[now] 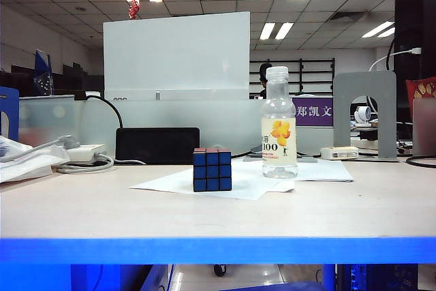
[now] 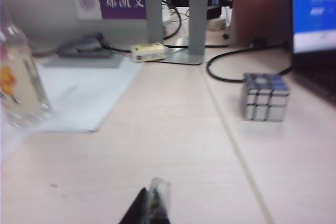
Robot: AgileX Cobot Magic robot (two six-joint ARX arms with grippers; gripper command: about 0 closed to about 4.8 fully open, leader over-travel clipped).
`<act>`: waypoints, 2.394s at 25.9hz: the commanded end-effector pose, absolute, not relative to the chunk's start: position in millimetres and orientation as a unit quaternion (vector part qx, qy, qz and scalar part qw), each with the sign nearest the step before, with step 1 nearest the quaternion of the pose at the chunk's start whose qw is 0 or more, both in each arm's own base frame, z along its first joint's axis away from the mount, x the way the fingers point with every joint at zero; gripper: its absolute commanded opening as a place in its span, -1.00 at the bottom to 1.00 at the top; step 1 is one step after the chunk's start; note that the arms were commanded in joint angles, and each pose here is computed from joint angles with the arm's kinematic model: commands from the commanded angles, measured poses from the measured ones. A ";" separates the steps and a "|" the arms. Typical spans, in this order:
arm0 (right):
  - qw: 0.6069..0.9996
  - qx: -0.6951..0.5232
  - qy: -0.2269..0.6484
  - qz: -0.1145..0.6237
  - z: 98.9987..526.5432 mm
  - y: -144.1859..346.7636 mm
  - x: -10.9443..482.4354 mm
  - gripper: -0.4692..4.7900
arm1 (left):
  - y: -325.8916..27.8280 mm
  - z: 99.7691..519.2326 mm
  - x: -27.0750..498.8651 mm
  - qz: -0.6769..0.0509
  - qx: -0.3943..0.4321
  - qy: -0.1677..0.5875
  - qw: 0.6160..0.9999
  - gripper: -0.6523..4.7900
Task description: Rotate the Rubik's Cube so that the bottom side is facing up.
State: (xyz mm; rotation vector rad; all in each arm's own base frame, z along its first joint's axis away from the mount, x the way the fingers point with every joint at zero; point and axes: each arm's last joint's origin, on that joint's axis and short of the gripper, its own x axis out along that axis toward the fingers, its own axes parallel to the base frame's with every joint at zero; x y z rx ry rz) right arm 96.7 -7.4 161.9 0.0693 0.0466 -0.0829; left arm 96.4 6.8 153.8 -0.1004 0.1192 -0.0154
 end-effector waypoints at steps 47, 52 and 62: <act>0.965 0.222 -0.014 0.142 188.0 6.1 92.7 -0.85 | -33.8 185.1 107.8 -0.157 -0.086 0.013 0.984 -0.54; 0.963 0.206 -0.018 0.175 208.8 13.8 93.4 -0.85 | -38.0 173.7 119.5 -0.100 -0.052 0.061 0.992 -0.54; 0.957 0.171 0.054 0.231 232.7 36.6 139.6 -0.85 | -55.1 196.8 145.5 -0.228 -0.060 0.042 0.971 -0.08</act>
